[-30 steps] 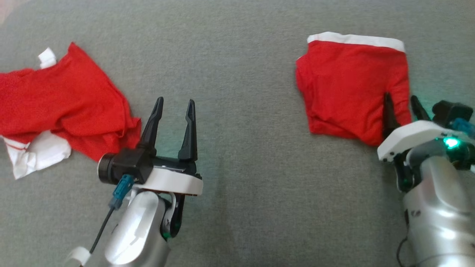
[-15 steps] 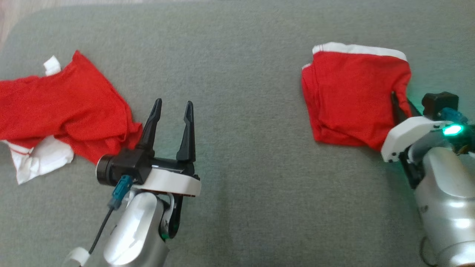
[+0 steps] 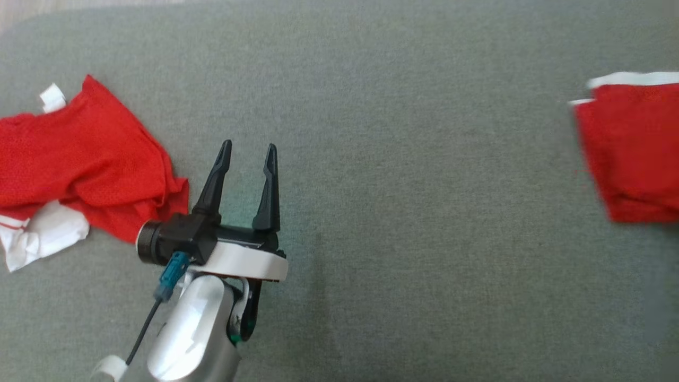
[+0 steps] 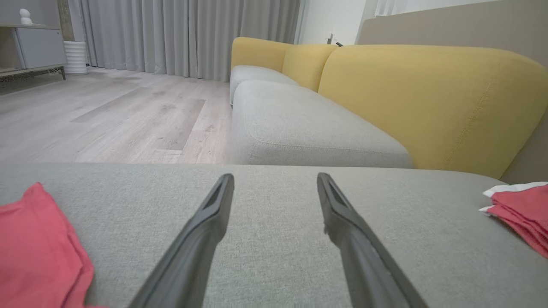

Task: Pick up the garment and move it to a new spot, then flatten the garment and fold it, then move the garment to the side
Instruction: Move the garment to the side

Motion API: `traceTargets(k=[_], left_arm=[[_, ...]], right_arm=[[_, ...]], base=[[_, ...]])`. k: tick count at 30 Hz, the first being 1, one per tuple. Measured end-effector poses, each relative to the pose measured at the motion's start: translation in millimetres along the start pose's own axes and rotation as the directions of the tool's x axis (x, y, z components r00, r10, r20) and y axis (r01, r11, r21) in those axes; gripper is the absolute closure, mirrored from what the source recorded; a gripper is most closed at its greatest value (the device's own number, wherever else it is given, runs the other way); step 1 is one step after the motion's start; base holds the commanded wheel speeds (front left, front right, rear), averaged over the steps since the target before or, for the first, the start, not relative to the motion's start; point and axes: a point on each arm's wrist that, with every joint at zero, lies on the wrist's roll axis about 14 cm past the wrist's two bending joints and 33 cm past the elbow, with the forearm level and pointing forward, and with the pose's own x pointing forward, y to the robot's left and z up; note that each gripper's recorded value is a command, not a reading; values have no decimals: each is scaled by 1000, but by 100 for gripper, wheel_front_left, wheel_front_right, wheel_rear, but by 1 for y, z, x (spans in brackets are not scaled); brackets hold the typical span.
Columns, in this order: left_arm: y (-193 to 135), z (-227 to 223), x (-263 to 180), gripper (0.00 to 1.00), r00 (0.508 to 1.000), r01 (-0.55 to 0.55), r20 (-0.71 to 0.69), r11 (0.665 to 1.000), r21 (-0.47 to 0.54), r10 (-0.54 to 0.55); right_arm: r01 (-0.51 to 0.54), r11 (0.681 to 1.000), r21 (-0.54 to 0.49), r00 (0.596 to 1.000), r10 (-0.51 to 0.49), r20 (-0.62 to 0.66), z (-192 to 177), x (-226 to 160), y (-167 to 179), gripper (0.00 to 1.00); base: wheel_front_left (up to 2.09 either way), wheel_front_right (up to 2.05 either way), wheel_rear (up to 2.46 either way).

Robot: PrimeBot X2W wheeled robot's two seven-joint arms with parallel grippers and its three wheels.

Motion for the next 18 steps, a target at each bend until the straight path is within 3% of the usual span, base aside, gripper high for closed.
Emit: traceTargets(k=[6,16,17,18], left_arm=[[10,-11,7,0,1000,-15,-23,1000,1,15],[21,-18,11,0,998,-39,-39,999,5,39],[21,-18,11,0,999,-38,-38,999,5,38],[20,-16,11,0,999,-37,-35,999,5,37]], right_arm=[[89,994,-62,994,-93,-58,-13,12,-44,100],[106,989,-101,992,-112,-61,-11,30,-46,100],[109,989,-101,992,-115,-51,-8,30,-46,0],[115,989,-91,992,-119,-43,-6,30,-46,0]], base=[[0,0,0],[0,0,0],[0,0,0],[0,0,0]])
